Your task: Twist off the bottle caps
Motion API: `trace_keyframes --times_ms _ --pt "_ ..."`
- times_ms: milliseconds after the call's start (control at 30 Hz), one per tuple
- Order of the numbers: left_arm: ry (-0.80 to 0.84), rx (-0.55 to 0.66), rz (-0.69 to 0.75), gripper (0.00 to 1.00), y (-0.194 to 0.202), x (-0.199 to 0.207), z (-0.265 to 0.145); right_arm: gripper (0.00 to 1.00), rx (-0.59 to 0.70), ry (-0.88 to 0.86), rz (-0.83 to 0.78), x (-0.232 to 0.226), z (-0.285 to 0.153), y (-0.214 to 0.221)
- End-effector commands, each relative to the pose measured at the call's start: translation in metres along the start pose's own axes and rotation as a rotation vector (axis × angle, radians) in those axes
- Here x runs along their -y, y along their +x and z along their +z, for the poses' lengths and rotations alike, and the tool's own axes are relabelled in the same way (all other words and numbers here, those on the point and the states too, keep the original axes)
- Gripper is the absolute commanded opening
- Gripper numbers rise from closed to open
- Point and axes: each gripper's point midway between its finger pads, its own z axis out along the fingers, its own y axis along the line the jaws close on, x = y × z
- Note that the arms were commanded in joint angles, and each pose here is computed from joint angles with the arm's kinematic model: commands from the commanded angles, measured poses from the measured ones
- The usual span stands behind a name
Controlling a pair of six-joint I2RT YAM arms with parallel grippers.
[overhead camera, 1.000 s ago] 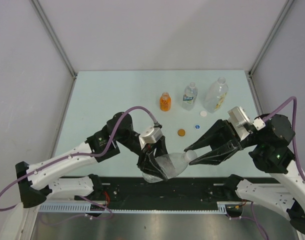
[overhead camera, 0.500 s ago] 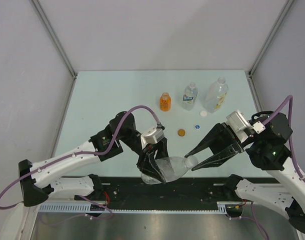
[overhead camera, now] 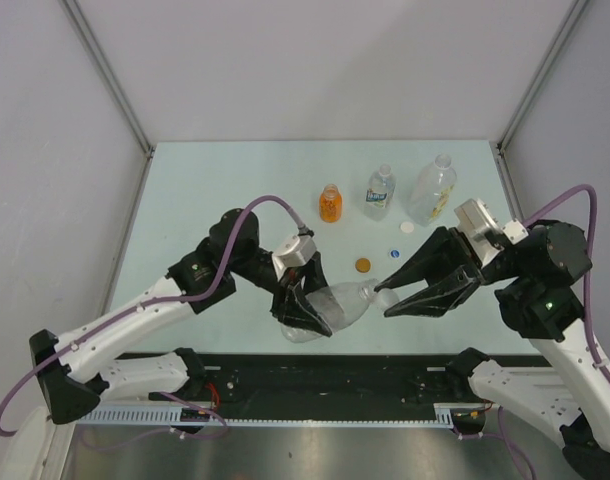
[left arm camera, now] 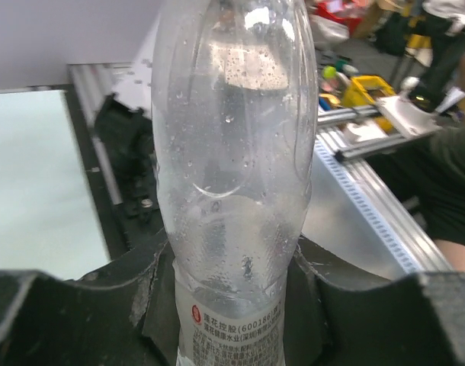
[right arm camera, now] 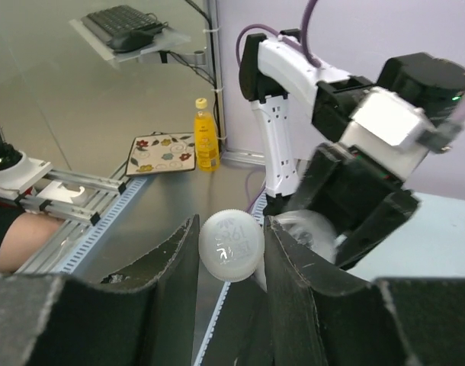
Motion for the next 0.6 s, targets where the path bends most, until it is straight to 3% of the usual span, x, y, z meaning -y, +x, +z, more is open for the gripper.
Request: trace_keyframes --times_ms 0,133,300,433,567 --pt "-0.134 0.031 0.078 0.0 -0.009 -0.019 -0.015 0.0 -0.003 -0.022 -0.016 -0.021 -0.006 -0.009" --pt "-0.224 0.019 0.072 0.0 0.001 -0.032 -0.024 0.0 0.017 0.154 -0.01 0.009 -0.01 -0.01" --pt "-0.487 0.045 0.053 0.0 0.006 -0.066 -0.052 0.0 0.066 0.66 -0.003 0.091 -0.045 -0.011" --pt "-0.906 0.099 0.042 0.0 0.004 -0.109 -0.103 0.0 -0.011 1.161 0.113 0.163 -0.11 0.033" --pt "-1.135 0.132 0.009 0.0 0.002 -0.122 -0.139 0.0 -0.035 1.383 0.238 0.195 -0.143 0.088"
